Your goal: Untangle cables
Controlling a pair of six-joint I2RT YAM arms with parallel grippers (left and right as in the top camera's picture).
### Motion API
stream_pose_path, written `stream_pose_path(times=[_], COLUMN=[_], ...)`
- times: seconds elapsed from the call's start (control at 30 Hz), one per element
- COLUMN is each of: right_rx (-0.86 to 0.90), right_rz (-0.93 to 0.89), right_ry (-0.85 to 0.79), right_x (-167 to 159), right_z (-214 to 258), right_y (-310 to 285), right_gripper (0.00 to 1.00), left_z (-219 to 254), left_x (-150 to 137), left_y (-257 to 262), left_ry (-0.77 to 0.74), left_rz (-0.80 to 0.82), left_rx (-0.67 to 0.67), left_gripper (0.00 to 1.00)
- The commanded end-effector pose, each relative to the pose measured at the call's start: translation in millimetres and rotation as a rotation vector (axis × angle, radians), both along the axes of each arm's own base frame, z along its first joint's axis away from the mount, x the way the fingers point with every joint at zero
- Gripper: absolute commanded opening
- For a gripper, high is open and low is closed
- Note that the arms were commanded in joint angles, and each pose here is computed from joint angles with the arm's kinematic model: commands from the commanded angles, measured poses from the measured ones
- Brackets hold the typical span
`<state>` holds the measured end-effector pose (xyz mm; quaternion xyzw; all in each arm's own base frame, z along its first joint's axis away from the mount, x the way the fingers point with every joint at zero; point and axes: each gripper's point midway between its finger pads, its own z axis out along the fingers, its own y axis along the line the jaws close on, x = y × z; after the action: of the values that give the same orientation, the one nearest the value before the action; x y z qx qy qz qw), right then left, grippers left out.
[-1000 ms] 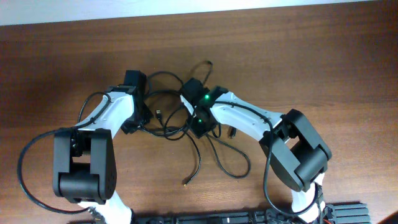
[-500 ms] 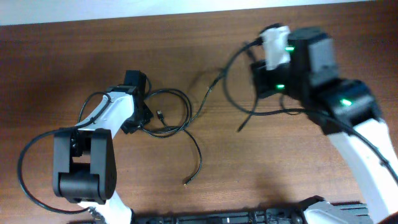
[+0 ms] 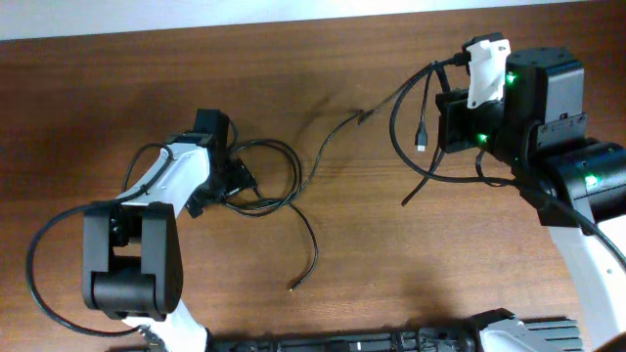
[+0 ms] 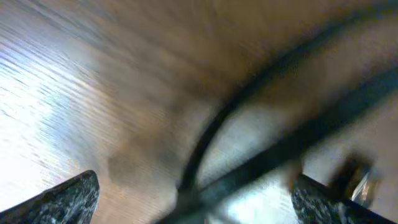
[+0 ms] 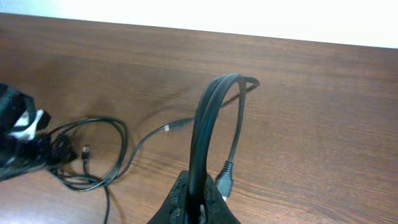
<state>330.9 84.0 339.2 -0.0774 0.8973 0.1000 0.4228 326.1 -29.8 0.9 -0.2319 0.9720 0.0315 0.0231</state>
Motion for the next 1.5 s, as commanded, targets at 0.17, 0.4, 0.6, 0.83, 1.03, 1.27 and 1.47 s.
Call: stream_pose_path(times=[0.17, 0.4, 0.6, 0.83, 1.03, 1.27, 1.47], right_rx=[-0.086, -0.197, -0.244, -0.239, -0.244, -0.259, -0.184], right_rz=[-0.11, -0.258, -0.306, -0.336, -0.32, -0.349, -0.552], right_ry=[-0.04, -0.068, -0.054, 0.009, 0.049, 0.046, 0.048], right_x=[5.8, 11.2, 21.9, 25.5, 19.9, 20.0, 20.5], right_z=[7.6, 11.0, 3.2, -14.4, -22.1, -21.2, -18.5], right_y=[-24.7, -55.8, -64.6, -65.9, -64.5, -72.6, -123.0], right_gripper=[0.04, 0.04, 0.04, 0.04, 0.04, 0.04, 0.04], left_z=[145.3, 253.4, 280.6, 282.3, 282.3, 282.3, 282.3], left_x=[13.1, -66.7, -111.8, -122.1, -122.1, -122.1, -122.1], left_y=[-22.2, -0.7, 10.8, 11.6, 11.6, 11.6, 11.6], left_ry=[-0.367, -0.636, -0.735, -0.743, -0.743, -0.743, -0.743], left_rz=[-0.315, -0.395, -0.379, -0.38, -0.38, -0.38, -0.38], left_rx=[-0.101, 0.003, 0.04, 0.037, 0.037, 0.037, 0.037], left_gripper=[0.99, 0.99, 0.99, 0.99, 0.99, 0.99, 0.99])
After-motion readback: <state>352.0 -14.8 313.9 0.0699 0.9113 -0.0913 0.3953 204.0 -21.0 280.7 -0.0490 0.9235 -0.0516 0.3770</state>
